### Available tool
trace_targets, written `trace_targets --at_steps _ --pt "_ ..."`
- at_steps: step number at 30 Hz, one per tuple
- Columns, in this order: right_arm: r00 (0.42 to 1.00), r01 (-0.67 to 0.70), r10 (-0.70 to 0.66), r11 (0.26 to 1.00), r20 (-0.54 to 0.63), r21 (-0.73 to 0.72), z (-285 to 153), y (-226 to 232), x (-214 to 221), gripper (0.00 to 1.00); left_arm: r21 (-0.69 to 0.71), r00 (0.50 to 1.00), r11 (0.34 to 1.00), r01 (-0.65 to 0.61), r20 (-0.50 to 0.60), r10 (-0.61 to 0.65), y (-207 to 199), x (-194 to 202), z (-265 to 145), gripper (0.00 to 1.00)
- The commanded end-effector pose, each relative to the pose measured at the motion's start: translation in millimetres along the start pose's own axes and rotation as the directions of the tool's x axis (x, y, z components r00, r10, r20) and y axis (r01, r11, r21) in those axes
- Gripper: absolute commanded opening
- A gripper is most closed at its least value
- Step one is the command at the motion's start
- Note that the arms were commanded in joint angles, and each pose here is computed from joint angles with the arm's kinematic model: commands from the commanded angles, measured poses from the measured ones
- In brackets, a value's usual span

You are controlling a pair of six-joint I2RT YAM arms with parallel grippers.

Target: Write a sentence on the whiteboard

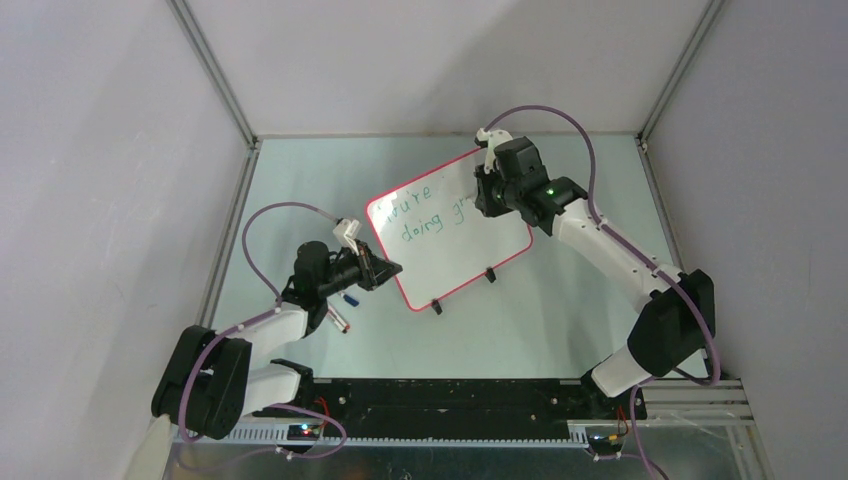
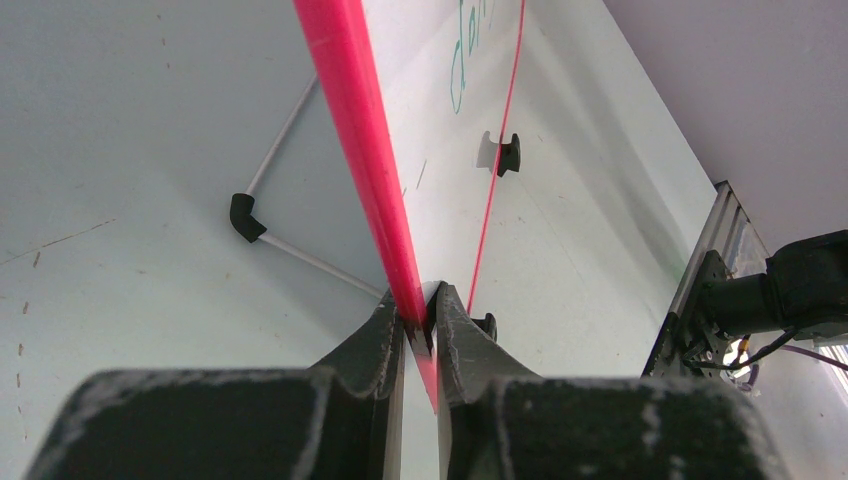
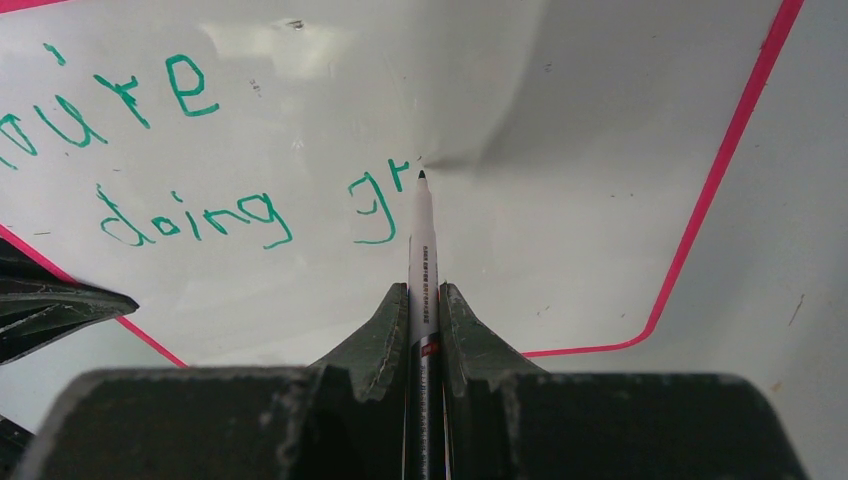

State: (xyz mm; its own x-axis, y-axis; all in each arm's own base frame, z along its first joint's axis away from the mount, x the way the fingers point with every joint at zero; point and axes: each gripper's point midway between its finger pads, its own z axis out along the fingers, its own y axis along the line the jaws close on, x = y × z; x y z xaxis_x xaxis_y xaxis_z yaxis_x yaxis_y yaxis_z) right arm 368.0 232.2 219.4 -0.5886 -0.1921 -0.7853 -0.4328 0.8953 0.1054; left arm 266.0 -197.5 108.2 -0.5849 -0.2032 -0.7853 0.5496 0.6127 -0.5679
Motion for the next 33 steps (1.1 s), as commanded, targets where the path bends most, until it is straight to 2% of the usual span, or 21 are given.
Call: trace_targets --at_steps 1,33 --pt "0.999 -0.005 0.005 1.0 0.038 0.007 4 -2 -11 0.0 -0.141 0.998 0.988 -0.059 -0.013 0.058 32 4 -1 0.02" --pt "0.999 -0.036 0.034 0.997 0.028 0.065 9 -18 -8 0.0 -0.14 0.998 0.988 -0.059 -0.015 0.057 32 4 -1 0.02"
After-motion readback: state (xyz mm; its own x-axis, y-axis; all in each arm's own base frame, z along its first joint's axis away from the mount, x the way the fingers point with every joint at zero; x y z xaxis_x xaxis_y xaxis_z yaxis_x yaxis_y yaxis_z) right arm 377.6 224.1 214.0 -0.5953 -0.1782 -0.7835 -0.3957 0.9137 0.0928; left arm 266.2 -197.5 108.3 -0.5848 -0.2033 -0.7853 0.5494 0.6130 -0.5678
